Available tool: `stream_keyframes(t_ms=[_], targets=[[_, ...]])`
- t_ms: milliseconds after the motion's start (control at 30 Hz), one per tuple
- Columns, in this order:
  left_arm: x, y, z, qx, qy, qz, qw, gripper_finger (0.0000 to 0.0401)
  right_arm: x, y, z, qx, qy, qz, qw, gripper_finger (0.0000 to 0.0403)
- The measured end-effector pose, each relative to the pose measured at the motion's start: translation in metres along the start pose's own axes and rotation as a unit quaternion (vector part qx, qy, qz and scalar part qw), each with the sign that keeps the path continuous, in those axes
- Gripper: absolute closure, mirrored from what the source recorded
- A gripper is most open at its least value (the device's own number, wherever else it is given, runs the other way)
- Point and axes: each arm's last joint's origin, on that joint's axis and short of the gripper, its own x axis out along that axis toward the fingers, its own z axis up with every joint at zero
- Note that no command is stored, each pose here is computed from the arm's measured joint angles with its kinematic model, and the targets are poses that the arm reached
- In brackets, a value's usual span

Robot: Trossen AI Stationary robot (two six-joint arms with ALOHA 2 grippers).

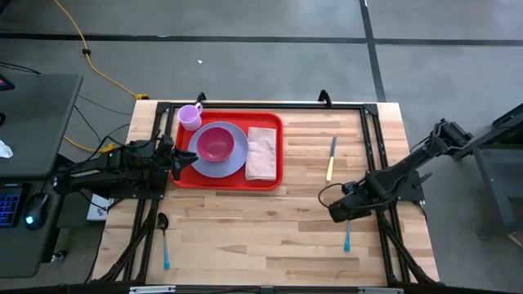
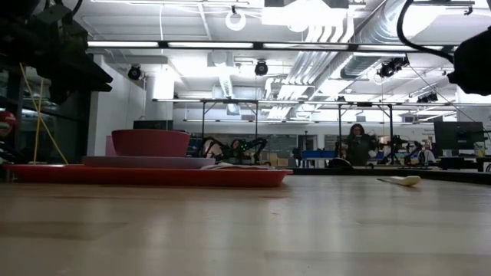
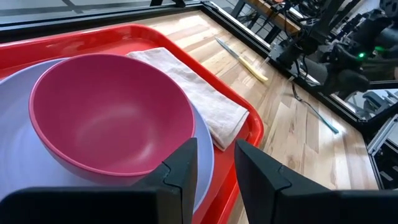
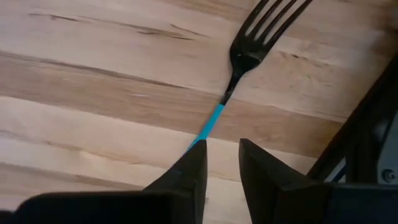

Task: Set up tray
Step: Put the blue fork on the white table napkin on the red serving tray

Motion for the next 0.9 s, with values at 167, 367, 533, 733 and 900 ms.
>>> stream_keyframes(t_ms=[167, 367, 533, 733, 900], targets=[[0.0, 0.0, 0.0, 0.0, 0.0, 0.0, 1.0, 0.0263, 0.009, 0.004, 0.0, 0.005, 0.002, -0.022, 1.0, 0.0296], [0.0, 0.0, 0.0, 0.0, 0.0, 0.0, 1.0, 0.0263, 0.011, 0.005, 0.0, 0.006, 0.0, -0.027, 1.0, 0.0253], [0.0, 0.0, 0.0, 0.0, 0.0, 0.0, 1.0, 0.0263, 0.011, 0.005, 0.0, 0.013, 0.0, -0.027, 1.0, 0.0238], [0.0, 0.0, 0.0, 0.0, 0.0, 0.0, 1.0, 0.0263, 0.021, 0.003, 0.003, 0.022, 0.008, -0.012, 1.0, 0.0251], [0.0, 0.0, 0.0, 0.0, 0.0, 0.0, 1.0, 0.0263, 0.027, 0.001, 0.007, 0.029, 0.008, -0.01, 0.999, 0.0257]])
